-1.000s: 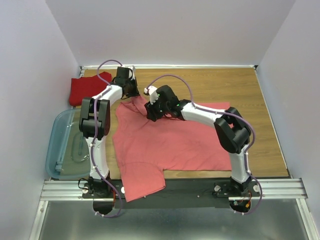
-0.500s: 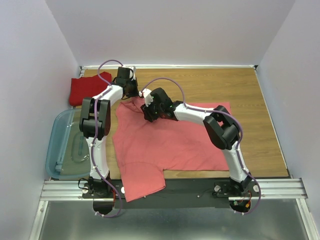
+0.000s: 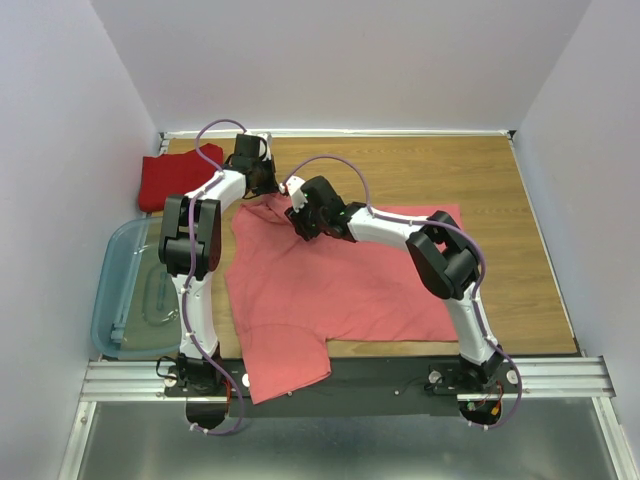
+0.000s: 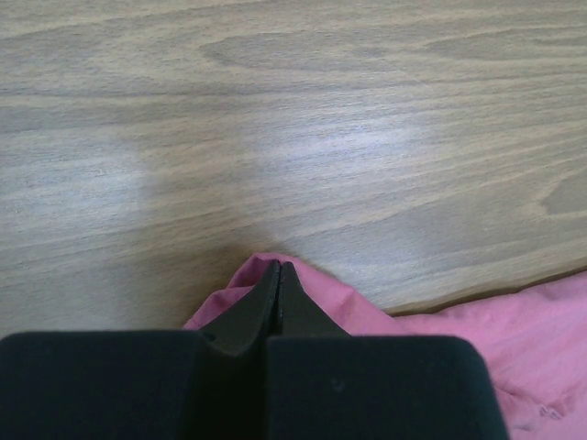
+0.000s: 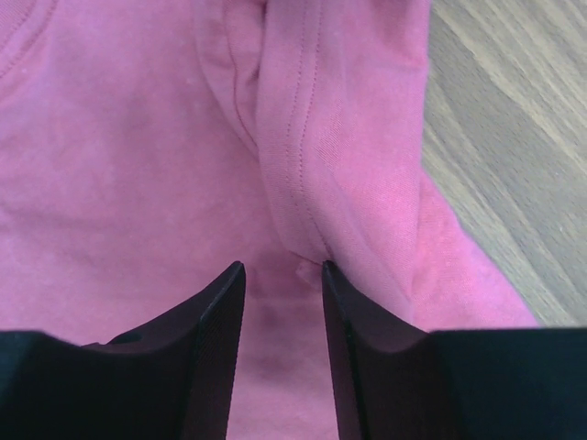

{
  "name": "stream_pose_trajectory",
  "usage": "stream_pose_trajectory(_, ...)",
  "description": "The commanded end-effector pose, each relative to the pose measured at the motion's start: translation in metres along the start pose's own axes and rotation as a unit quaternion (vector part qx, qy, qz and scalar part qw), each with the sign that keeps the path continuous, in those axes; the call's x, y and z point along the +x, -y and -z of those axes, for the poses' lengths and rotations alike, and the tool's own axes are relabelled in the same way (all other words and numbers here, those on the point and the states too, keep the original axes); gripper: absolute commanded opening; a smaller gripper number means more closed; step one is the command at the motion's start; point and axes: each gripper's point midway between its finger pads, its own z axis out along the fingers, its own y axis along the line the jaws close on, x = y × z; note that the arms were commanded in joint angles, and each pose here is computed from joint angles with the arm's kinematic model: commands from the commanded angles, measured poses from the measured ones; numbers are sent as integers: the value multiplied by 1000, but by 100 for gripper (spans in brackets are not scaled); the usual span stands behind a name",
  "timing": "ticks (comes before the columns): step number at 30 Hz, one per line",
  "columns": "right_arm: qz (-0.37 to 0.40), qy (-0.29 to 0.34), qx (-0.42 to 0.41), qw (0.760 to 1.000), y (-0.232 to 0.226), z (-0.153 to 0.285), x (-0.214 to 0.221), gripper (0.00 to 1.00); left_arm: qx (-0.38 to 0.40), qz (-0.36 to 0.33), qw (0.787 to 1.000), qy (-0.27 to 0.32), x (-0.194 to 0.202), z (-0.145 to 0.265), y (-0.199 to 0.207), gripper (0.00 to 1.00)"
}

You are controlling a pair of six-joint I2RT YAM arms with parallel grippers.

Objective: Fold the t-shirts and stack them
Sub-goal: Fold the tshirt

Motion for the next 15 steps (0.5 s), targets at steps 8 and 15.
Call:
stream_pose_trajectory(8, 22, -16, 42, 999, 14, -4, 14, 33, -4, -12, 1000, 7, -8, -2, 2, 0)
stream_pose_trajectory(15, 29, -29, 59, 997, 20, -7, 26, 30, -5, -11, 1000, 4, -5, -3, 2, 0)
